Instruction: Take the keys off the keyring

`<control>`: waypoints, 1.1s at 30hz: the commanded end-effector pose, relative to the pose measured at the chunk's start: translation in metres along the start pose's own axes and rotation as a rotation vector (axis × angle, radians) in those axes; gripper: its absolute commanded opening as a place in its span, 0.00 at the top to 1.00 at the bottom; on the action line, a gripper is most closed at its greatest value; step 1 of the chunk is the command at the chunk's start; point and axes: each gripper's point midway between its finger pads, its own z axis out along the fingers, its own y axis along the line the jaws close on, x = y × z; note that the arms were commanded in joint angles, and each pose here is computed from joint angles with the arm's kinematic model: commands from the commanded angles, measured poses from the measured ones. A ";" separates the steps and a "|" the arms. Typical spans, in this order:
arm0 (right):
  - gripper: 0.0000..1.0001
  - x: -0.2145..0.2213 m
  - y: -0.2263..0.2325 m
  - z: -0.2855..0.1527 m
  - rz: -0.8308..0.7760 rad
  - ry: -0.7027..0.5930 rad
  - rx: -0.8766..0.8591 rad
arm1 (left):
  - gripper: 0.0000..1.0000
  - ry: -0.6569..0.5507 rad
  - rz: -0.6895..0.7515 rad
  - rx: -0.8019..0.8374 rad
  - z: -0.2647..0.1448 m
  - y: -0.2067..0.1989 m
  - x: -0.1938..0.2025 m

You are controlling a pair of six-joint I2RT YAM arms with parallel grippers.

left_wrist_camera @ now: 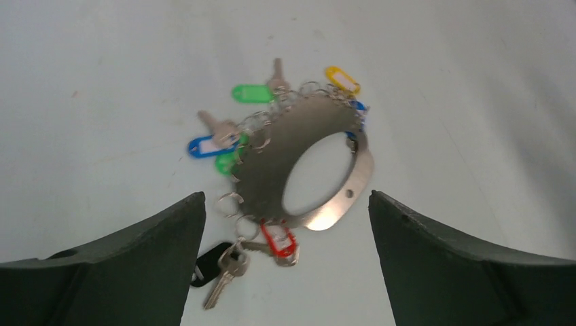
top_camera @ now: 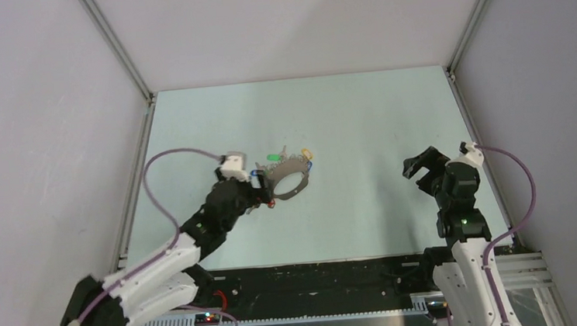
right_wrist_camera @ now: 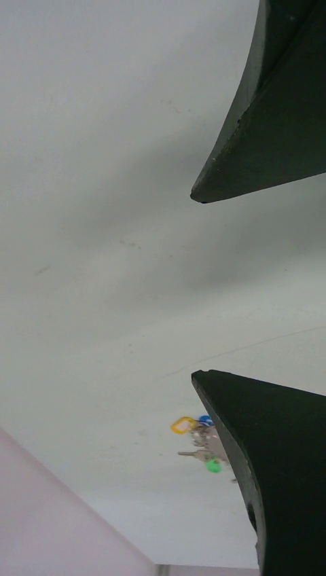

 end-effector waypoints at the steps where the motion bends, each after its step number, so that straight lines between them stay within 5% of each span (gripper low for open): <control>1: 0.00 -0.014 0.029 -0.006 -0.102 0.001 -0.075 | 0.08 0.009 0.271 -0.078 0.017 -0.039 -0.027; 11: 0.00 0.006 0.064 -0.008 -0.245 0.038 -0.177 | 0.14 0.307 0.570 -0.162 0.082 -0.068 0.012; 16: 0.00 0.014 0.067 -0.008 -0.275 0.069 -0.190 | 0.07 0.400 0.532 -0.145 0.099 -0.061 0.023; 33: 0.00 0.037 0.097 -0.002 -0.323 0.162 -0.280 | 0.07 0.657 0.327 -0.079 0.119 -0.014 0.061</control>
